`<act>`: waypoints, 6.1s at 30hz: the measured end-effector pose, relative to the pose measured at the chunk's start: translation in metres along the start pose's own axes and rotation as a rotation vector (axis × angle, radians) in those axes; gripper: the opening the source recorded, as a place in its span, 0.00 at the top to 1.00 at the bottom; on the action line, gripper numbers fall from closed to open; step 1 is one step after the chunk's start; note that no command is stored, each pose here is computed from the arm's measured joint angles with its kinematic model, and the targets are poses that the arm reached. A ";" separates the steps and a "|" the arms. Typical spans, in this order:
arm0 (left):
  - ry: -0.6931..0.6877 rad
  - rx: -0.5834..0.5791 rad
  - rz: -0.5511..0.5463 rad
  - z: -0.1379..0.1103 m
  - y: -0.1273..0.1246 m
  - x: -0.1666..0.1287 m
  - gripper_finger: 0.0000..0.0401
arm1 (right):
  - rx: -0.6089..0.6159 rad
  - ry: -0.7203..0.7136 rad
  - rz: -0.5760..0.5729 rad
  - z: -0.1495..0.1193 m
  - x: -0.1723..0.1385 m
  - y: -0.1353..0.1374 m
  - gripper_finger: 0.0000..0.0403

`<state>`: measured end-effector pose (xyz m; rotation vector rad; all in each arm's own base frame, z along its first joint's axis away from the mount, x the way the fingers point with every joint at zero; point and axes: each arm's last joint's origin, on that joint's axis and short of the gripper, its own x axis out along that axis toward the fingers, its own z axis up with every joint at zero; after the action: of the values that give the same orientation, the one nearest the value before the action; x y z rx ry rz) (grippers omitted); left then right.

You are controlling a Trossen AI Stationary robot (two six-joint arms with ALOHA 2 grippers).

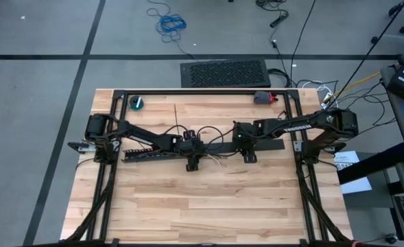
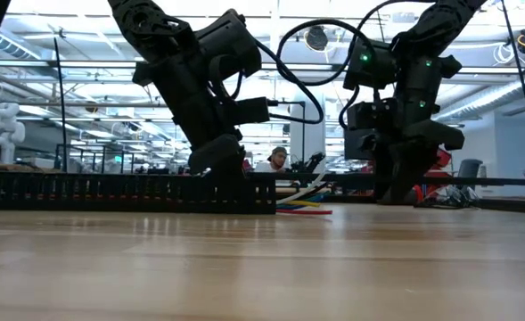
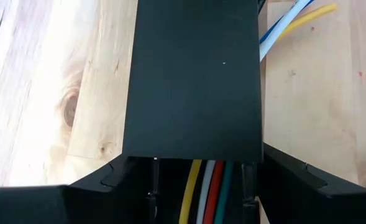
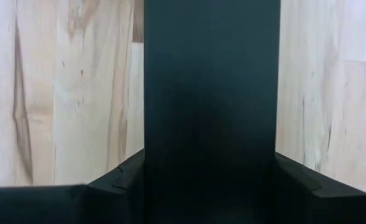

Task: Ziptie cables
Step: Put the cable duct cover on

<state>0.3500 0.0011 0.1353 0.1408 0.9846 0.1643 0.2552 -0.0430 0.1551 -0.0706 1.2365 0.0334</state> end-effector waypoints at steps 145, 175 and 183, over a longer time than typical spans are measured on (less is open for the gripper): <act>-0.065 -0.052 -0.101 0.028 0.011 -0.027 0.18 | 0.055 0.020 -0.483 -0.022 0.013 -0.006 1.00; -0.234 -0.030 -0.113 0.037 0.072 -0.023 0.30 | -0.227 -0.094 -0.830 0.008 -0.006 0.064 1.00; -0.229 0.015 -0.115 0.036 0.072 -0.023 0.73 | -0.229 -0.100 -0.835 0.009 -0.006 0.064 1.00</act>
<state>0.3626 0.0648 0.1878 0.1136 0.7632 0.0345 0.2576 0.0212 0.1619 -0.7677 1.0213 -0.5404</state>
